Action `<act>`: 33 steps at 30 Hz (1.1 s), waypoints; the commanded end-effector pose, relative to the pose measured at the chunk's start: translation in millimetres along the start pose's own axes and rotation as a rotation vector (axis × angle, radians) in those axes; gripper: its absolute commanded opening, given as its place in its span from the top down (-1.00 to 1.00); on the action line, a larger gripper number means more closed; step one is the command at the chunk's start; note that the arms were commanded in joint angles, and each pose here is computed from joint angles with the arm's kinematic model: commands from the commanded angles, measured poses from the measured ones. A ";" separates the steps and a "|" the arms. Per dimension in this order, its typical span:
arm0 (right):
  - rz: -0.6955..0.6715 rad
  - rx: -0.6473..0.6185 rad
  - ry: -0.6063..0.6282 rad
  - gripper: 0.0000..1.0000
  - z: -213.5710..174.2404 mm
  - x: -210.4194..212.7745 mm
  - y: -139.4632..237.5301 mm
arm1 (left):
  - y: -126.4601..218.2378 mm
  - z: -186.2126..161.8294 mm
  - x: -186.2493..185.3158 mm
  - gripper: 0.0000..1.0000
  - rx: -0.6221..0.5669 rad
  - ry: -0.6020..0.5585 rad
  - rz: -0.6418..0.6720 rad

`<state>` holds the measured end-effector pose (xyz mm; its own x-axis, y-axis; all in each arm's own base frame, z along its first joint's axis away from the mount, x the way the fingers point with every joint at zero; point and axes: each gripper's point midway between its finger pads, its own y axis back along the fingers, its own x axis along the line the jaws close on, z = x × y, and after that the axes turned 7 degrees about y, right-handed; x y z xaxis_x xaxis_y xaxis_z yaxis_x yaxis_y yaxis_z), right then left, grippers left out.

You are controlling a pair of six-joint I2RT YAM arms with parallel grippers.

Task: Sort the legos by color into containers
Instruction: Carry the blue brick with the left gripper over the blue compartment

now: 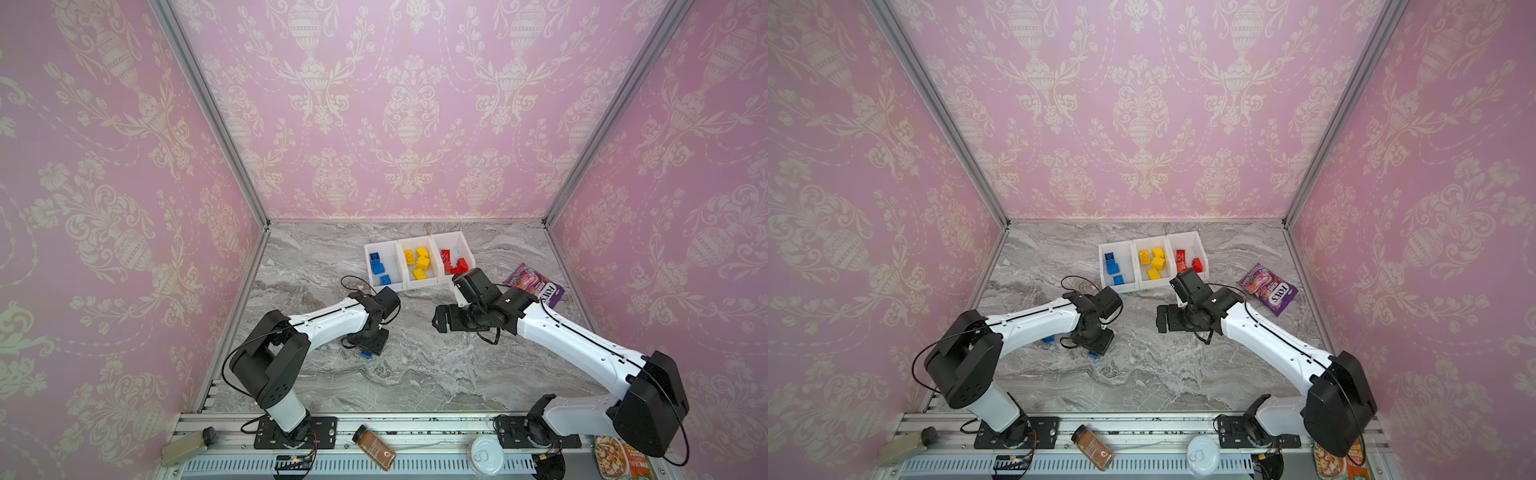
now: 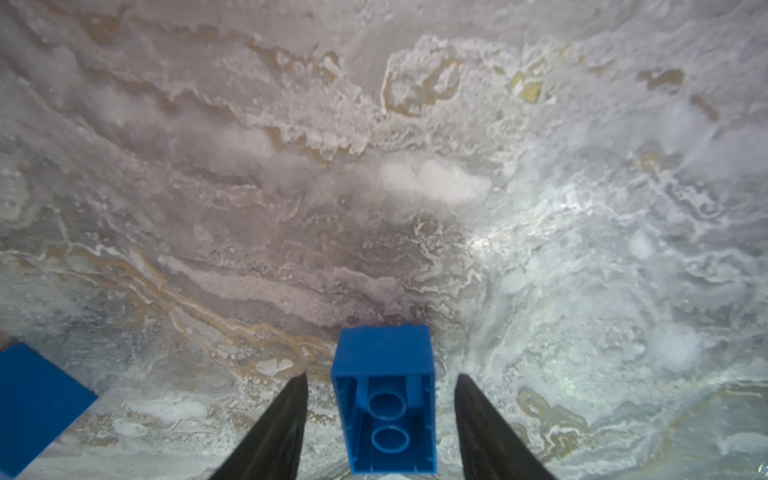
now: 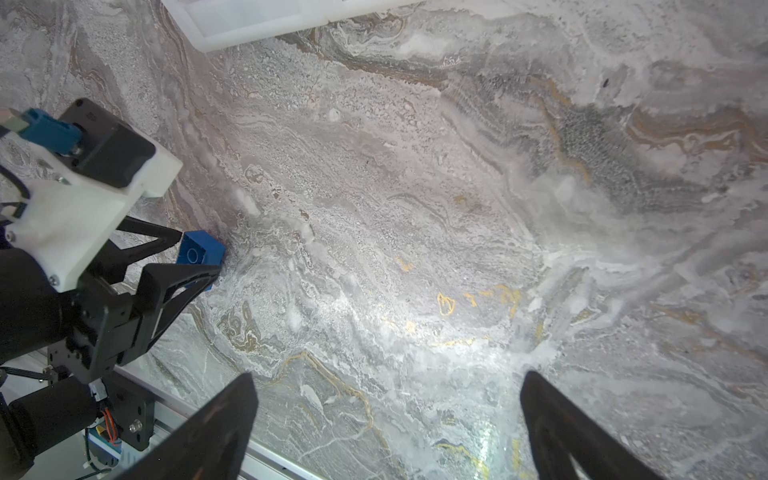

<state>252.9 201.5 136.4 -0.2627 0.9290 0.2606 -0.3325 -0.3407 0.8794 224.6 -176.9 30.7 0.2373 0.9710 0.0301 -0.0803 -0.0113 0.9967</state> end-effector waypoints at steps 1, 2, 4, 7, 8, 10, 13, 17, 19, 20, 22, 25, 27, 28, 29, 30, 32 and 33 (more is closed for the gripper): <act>-0.015 0.001 -0.013 -1.00 -4.6 -4.4 2.8 | -1.8 0.9 -3.6 -0.07 0.005 0.009 -0.005; -0.012 0.001 -0.014 -1.00 -4.7 -4.0 2.8 | -2.5 0.5 -3.5 -0.03 0.006 0.011 -0.005; -0.011 -0.001 -0.013 -1.00 -3.9 -3.6 3.4 | -3.7 -0.6 -3.6 0.07 0.008 0.012 -0.007; -0.008 -0.002 -0.013 -1.00 -3.5 -2.9 3.7 | -5.5 -1.2 -4.1 0.15 0.013 0.016 -0.010; -0.008 -0.005 -0.012 -1.00 -2.7 -2.6 4.5 | -6.4 -1.9 -4.4 0.20 0.017 0.017 -0.011; -0.008 -0.004 -0.012 -1.00 -2.7 -2.6 4.7 | -7.0 -2.6 -4.4 0.26 0.019 0.019 -0.011; -0.007 -0.008 -0.012 -1.00 -2.0 -2.4 5.8 | -5.5 -2.5 -3.9 0.36 0.014 0.022 -0.011; -0.007 -0.005 -0.013 -1.00 -2.8 -2.6 5.2 | 1.2 -0.3 -3.3 0.41 -0.002 0.027 -0.012; -0.004 -0.008 -0.013 -1.00 -2.5 -2.1 5.3 | 7.4 2.9 -3.5 0.41 -0.020 0.030 -0.015; -0.004 -0.007 -0.013 -1.00 -2.8 -2.2 4.9 | 10.9 5.0 -3.5 0.41 -0.031 0.031 -0.015; -0.002 -0.006 -0.014 -1.00 -3.3 -2.1 4.4 | 21.3 12.3 -3.7 0.42 -0.067 0.038 -0.020; 0.000 -0.007 -0.015 -1.00 -3.9 -2.1 4.0 | 41.8 26.6 -7.3 0.41 -0.146 0.040 -0.048; 0.001 -0.009 -0.016 -1.00 -4.6 -2.3 4.2 | 57.2 38.0 -9.7 0.41 -0.210 0.037 -0.067; 0.001 -0.012 -0.018 -1.00 -4.5 -2.5 4.5 | 65.5 44.5 -11.0 0.41 -0.244 0.032 -0.074; 0.001 -0.015 -0.019 -1.00 -4.1 -2.5 4.9 | 74.6 51.5 -11.1 0.41 -0.280 0.028 -0.075; 0.001 -0.015 -0.019 -1.00 -4.3 -3.0 5.0 | 82.3 58.0 -11.1 0.41 -0.311 0.023 -0.072; 0.001 -0.020 -0.020 -1.00 -4.6 -3.1 6.3 | 100.5 75.4 -11.5 0.41 -0.389 0.016 -0.067; 0.001 -0.022 -0.021 -1.00 -4.6 -3.1 6.9 | 107.6 83.2 -12.4 0.41 -0.424 0.012 -0.068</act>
<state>250.0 199.5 135.9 -0.2634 0.9282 0.2626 -0.3355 -0.3434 0.8772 272.9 -206.4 116.5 0.2246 0.9719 -0.0704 -0.3456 0.1470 0.9268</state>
